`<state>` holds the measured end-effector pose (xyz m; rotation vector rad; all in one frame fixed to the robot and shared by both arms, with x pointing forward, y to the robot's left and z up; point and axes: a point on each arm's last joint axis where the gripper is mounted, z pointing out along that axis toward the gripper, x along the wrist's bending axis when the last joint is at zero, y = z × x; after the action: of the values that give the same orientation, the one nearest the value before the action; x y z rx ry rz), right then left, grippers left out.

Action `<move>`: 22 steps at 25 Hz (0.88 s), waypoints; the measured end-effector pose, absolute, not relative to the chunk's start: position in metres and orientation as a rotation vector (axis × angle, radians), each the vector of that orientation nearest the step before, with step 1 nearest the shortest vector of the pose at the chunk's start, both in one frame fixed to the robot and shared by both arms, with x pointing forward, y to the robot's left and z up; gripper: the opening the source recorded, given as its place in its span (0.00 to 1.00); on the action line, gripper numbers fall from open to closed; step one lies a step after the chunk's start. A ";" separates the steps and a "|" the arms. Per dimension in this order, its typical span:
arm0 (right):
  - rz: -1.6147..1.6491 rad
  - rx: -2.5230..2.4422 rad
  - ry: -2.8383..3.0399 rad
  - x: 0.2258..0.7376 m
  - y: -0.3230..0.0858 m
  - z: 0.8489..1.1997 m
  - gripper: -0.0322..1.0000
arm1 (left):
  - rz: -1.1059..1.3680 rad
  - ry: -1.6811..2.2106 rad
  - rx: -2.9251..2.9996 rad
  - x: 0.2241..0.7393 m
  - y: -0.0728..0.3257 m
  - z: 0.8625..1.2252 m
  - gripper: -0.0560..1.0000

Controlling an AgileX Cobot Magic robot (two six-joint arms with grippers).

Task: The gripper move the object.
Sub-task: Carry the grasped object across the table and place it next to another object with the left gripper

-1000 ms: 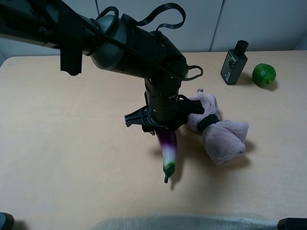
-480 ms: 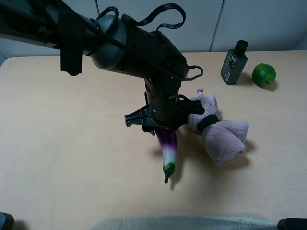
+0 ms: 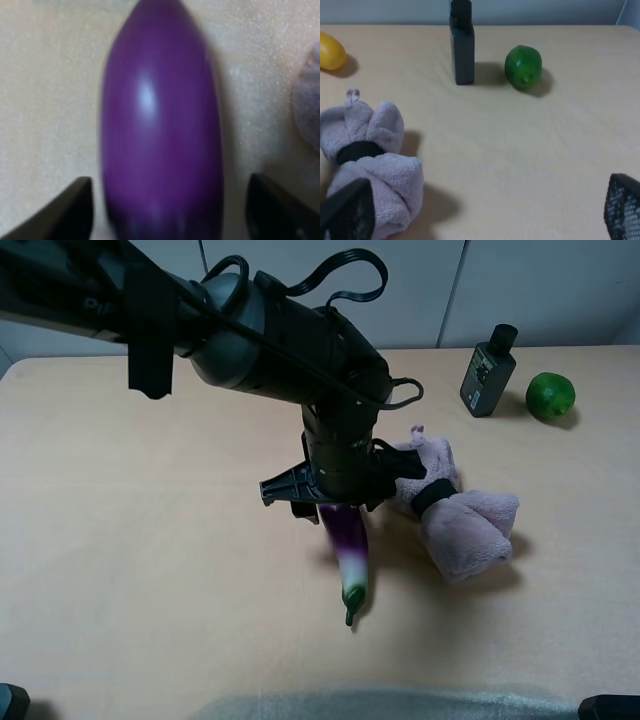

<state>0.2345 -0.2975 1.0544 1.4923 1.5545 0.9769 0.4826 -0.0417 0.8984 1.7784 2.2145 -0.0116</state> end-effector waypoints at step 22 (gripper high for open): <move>0.977 1.492 1.554 0.234 -0.297 1.054 0.70 | -0.048 2.190 1.746 0.480 -0.041 0.923 0.79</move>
<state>0.2345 -0.2975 1.0544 1.4923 1.5545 0.9769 0.4805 -0.0405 0.9230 1.7458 2.1904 -0.0476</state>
